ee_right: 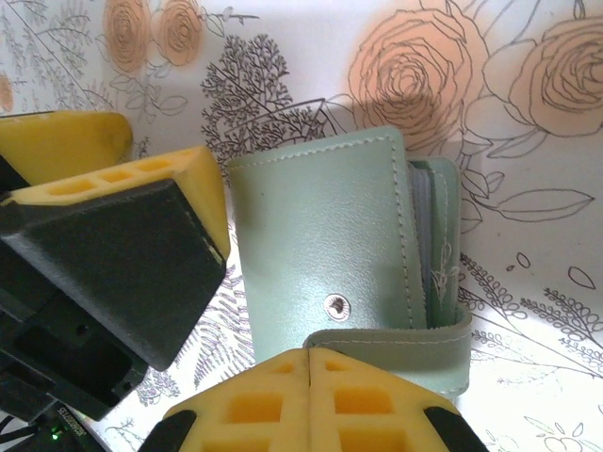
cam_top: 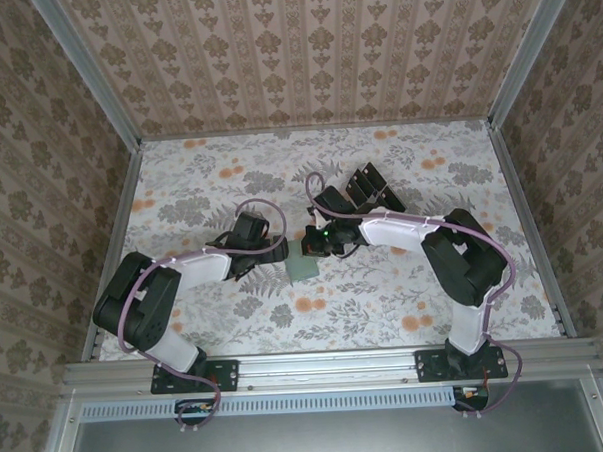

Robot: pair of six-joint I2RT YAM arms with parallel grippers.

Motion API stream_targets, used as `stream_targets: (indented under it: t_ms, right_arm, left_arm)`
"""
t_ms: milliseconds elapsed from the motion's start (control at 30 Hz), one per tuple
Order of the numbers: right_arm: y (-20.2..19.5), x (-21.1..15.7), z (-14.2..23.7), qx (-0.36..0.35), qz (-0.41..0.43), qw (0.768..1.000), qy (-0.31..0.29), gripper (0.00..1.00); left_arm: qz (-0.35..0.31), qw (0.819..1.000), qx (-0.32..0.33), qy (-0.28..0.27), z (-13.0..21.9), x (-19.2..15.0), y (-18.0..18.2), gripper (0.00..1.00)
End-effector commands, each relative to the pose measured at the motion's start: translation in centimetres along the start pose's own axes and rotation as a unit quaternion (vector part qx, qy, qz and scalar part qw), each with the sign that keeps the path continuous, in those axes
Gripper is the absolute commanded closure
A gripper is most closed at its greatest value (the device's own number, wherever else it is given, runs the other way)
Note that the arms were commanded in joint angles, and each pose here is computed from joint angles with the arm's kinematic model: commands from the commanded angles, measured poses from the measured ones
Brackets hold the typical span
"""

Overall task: Put the credit cards into the card holder
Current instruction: Close the button on the card holder.

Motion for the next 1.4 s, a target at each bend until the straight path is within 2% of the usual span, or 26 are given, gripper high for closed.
stream_targets:
  t_ms: [0,900,1367]
  right_arm:
    - [0.4,0.6,-0.3,0.004,-0.008,1.000,0.005,1.00]
    - [-0.3,0.4,-2.9,0.003,-0.016,0.999,0.030,1.00]
    - [0.8,1.0,-0.8,0.012,-0.006,1.000,-0.006,1.00]
  left_arm:
    - [-0.004,0.997,-0.004,0.082,-2.1,-3.1,1.0,0.00]
    - [-0.001,0.996,-0.007,0.088,-2.6,-3.6,1.2,0.00]
    - [-0.001,0.996,-0.008,0.091,-2.9,-3.7,1.2,0.00]
Point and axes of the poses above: each hand's point on the last joint's axis, 136 mm out from that joint toward the fingers, its own z axis back along the fingers, its own y axis along the line the jaws close on, x = y × z, the point moved 10 cm from there along z, back along the fingers, and after that the axes turned 9 degrees about z, right-handed, at the moved point
